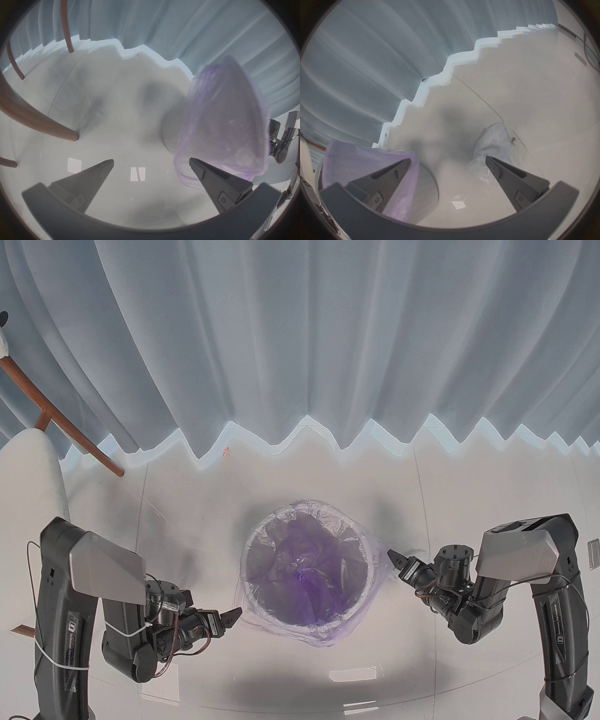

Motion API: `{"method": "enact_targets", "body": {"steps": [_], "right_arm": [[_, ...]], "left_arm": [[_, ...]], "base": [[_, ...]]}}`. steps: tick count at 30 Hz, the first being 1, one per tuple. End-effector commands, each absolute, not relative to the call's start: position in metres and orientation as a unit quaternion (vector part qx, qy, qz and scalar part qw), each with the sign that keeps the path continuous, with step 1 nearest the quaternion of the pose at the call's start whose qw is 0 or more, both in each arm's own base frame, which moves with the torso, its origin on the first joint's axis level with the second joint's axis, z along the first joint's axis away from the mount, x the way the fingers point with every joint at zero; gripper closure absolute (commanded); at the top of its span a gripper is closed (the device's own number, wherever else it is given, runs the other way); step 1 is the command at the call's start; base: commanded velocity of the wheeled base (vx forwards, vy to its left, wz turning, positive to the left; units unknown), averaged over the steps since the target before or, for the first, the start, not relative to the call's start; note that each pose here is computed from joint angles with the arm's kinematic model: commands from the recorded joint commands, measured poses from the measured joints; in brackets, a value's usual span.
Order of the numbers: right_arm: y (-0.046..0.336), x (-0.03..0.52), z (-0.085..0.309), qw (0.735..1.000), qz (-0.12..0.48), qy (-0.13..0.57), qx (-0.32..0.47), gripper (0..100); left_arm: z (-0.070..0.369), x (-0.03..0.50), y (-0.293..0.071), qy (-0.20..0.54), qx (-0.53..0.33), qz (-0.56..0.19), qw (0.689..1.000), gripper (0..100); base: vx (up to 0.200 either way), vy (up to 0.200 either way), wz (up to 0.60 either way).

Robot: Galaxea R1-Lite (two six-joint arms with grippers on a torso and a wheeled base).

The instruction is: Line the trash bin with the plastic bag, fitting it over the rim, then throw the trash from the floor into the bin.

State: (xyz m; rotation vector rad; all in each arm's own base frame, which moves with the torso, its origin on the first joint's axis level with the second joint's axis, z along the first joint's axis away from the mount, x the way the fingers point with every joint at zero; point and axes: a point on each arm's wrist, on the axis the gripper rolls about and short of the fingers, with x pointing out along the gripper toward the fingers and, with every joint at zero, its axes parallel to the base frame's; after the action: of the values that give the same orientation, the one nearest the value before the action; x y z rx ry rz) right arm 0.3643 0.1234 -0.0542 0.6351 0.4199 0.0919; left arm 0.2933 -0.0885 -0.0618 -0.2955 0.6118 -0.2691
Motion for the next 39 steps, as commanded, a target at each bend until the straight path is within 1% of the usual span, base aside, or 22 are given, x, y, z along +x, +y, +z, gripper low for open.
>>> {"method": "enact_targets", "body": {"steps": [1,2,3,6,10,13,17,20,23,25,26,29,31,33,36,38,39], "right_arm": [[0.117,0.343,-0.019,0.925,0.070,0.187,0.323,0],[0.117,0.343,-0.019,0.925,0.070,0.187,0.323,0],[0.116,0.338,-0.008,0.923,0.083,0.181,0.330,0],[0.115,0.336,0.001,0.917,0.093,0.179,0.344,0],[0.114,0.330,0.034,0.883,0.119,0.163,0.424,0],[0.112,0.322,0.052,0.869,0.142,0.161,0.446,0],[0.110,0.316,0.072,0.869,0.156,0.138,0.450,0],[0.107,0.305,0.094,0.867,0.170,0.120,0.452,0],[0.105,0.291,0.113,0.863,0.186,0.136,0.449,0],[0.105,0.291,0.113,0.863,0.186,0.136,0.449,0],[0.106,0.275,0.130,0.854,0.205,0.172,0.445,0],[0.114,0.251,0.138,0.843,0.226,0.231,0.431,0],[0.118,0.241,0.142,0.839,0.234,0.248,0.424,0],[0.125,0.217,0.158,0.834,0.260,0.259,0.412,0],[0.122,0.193,0.185,0.828,0.276,0.271,0.406,0],[0.126,0.182,0.203,0.821,0.269,0.318,0.391,0],[0.126,0.181,0.205,0.820,0.264,0.330,0.387,0]], "left_arm": [[-0.008,0.265,-0.090,0.263,-0.147,-0.167,0.939,0],[-0.008,0.265,-0.090,0.263,-0.147,-0.167,0.939,0],[0.003,0.257,-0.087,0.257,-0.148,-0.168,0.940,0],[0.014,0.253,-0.082,0.243,-0.151,-0.166,0.944,0],[0.043,0.251,-0.071,0.189,-0.151,-0.159,0.957,0],[0.062,0.247,-0.063,0.149,-0.138,-0.157,0.966,0],[0.084,0.232,-0.063,0.112,-0.133,-0.174,0.969,0],[0.098,0.218,-0.071,0.089,-0.124,-0.201,0.968,0],[0.113,0.206,-0.079,0.060,-0.124,-0.230,0.963,0],[0.113,0.206,-0.079,0.060,-0.124,-0.230,0.963,0],[0.128,0.197,-0.083,0.033,-0.127,-0.249,0.960,0],[0.149,0.195,-0.089,-0.010,-0.121,-0.291,0.949,0],[0.161,0.196,-0.090,-0.037,-0.124,-0.306,0.943,0],[0.182,0.194,-0.090,-0.077,-0.127,-0.315,0.937,0],[0.198,0.192,-0.088,-0.097,-0.131,-0.317,0.934,0],[0.213,0.186,-0.086,-0.105,-0.148,-0.325,0.928,0],[0.216,0.184,-0.086,-0.106,-0.153,-0.329,0.926,0]], "base": [[0.000,0.000,0.00],[0.000,0.000,0.00],[0.000,0.000,0.00],[0.000,0.000,0.00],[0.000,0.000,0.00],[0.000,0.000,0.00],[0.000,0.000,0.00],[0.000,0.000,0.00],[0.000,0.000,0.00],[0.000,0.000,0.00],[0.000,0.000,0.00],[0.000,0.000,0.00],[0.000,0.000,0.00],[0.000,0.000,0.00],[0.000,0.000,0.00],[0.000,0.000,0.00],[0.000,0.000,0.00]]}}
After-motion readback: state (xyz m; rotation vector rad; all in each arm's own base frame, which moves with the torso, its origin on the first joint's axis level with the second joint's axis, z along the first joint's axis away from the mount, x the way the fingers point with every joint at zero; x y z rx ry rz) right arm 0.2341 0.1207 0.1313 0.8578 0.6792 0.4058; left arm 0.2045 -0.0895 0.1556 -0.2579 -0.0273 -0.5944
